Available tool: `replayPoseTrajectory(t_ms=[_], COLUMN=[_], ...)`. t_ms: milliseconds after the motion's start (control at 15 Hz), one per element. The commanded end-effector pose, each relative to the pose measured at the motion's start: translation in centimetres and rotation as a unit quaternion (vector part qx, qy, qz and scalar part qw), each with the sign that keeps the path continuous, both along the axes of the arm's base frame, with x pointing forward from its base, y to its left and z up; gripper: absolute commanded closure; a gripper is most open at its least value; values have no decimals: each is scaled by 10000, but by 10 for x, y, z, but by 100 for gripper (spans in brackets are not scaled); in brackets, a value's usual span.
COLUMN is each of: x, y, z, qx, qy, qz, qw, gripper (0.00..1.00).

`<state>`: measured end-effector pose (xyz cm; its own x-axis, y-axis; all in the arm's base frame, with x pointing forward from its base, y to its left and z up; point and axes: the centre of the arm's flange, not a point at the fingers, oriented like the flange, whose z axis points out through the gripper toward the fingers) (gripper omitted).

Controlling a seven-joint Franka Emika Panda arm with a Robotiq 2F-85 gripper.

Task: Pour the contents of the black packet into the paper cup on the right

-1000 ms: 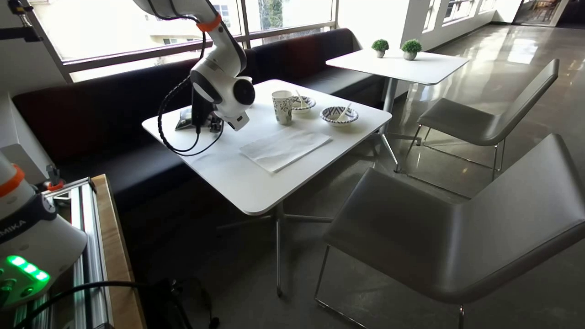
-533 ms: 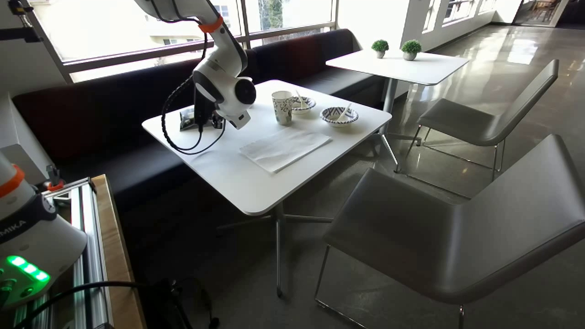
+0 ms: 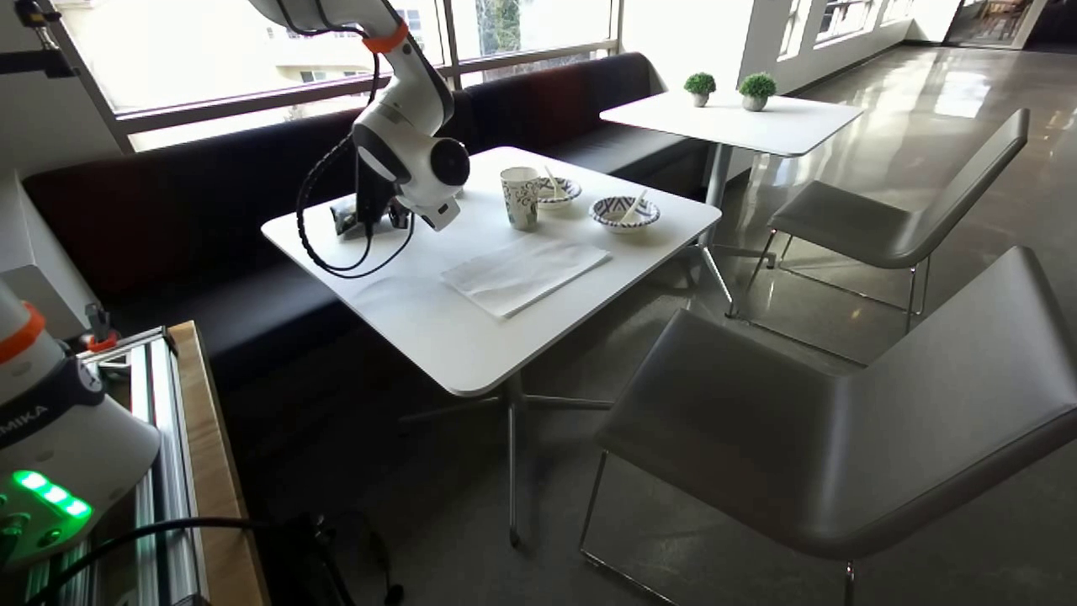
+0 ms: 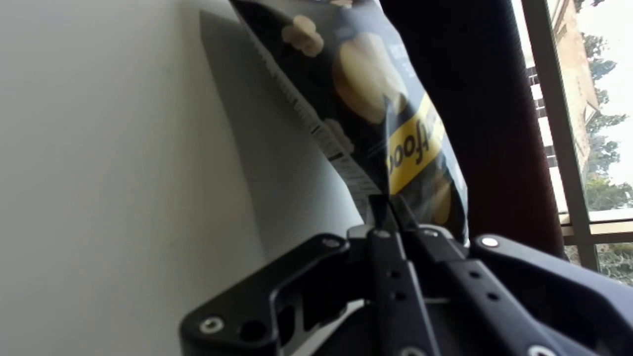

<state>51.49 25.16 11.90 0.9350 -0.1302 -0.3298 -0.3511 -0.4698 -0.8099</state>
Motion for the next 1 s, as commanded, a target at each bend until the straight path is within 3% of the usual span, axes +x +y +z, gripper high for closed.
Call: replayPoseTrajectory(t_ms=[0,200,533,933], x=[-14,-28,-57,-64], y=[-1,-7,-28,-69], z=[39,86,149,210], qx=[-164,-505,-1514,-2728], qy=[-131,-302,-419,-667], qz=[-24,38,-51,-513], qw=[9998,9983,9876,9584], gripper=[95,95,95,96])
